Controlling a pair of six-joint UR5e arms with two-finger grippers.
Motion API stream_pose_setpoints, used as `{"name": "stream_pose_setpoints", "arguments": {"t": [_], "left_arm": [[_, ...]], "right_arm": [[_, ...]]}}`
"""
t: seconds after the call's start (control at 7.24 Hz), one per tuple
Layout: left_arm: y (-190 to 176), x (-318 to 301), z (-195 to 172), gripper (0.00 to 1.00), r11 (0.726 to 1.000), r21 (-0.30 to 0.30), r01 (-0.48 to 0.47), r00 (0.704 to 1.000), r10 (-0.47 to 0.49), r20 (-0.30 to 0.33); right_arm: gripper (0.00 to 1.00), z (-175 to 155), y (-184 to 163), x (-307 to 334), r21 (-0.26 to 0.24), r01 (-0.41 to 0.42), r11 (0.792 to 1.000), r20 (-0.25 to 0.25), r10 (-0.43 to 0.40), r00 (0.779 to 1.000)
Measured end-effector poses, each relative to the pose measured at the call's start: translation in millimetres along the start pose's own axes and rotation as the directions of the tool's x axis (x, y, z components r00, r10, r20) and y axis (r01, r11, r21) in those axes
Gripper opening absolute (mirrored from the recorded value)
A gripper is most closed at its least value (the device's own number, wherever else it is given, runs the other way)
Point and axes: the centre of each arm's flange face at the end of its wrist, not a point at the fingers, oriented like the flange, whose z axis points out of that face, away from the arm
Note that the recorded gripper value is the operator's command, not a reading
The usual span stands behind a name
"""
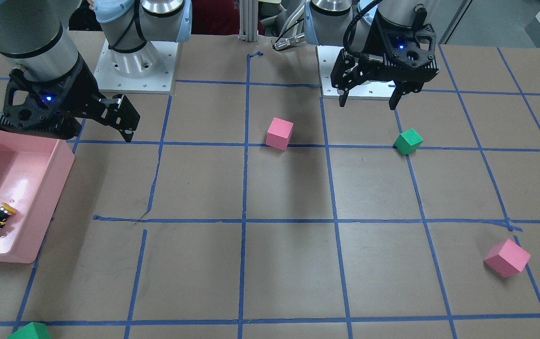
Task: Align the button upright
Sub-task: 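Move the right gripper toward the pink bin above the button switch, then lower the right gripper into the bin and grasp the yellow button switch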
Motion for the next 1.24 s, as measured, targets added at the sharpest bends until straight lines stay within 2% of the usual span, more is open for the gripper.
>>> {"name": "stream_pose_setpoints", "arguments": {"t": [0.83, 1.24], "left_arm": [[0.1, 0.0, 0.1, 1.0, 1.0, -0.001, 0.0, 1.0, 0.0, 0.0], [0.1, 0.0, 0.1, 1.0, 1.0, -0.001, 0.0, 1.0, 0.0, 0.0]], "right_arm": [[1.0, 1.2, -4.2, 17.6, -0.015, -0.047, 0.999, -0.002, 0.047, 0.999], [1.0, 9.0, -30.3, 100.1, -0.014, -0.128, 0.992, -0.003, 0.128, 0.992]]}}
